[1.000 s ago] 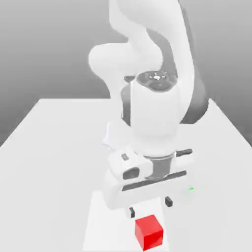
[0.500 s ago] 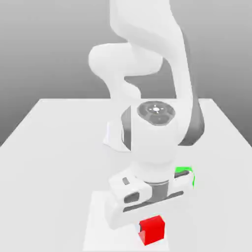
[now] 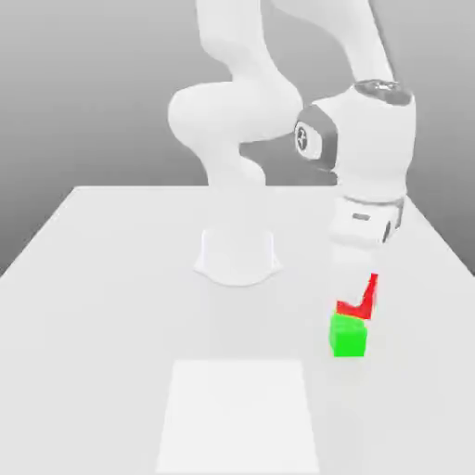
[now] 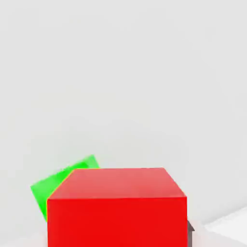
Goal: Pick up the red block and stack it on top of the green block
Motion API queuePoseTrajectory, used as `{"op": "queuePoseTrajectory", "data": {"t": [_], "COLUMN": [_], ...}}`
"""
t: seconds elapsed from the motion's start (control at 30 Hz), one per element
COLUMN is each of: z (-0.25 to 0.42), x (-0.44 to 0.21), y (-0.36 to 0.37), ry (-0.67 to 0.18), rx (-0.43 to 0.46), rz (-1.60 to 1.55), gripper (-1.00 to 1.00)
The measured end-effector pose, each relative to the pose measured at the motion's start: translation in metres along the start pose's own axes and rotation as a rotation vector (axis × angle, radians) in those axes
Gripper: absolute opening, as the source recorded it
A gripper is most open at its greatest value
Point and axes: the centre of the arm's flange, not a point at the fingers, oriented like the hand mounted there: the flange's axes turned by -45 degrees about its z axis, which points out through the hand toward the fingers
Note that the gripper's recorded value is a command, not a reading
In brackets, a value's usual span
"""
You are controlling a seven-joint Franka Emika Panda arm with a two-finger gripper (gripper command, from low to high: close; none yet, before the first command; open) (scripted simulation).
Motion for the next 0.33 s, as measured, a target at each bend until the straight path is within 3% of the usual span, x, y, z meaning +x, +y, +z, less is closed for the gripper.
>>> {"op": "queuePoseTrajectory", "data": {"t": [0.27, 0.3, 0.33], "z": [0.059, 0.063, 0.063], "x": [-0.001, -0.002, -0.001], "y": [-0.007, -0.008, -0.008], "ry": [-0.004, -0.003, -0.003], "rx": [-0.004, -0.003, -0.003], "rz": [-0.034, -0.035, -0.035], "gripper": [-1.0, 1.0, 1.0]}}
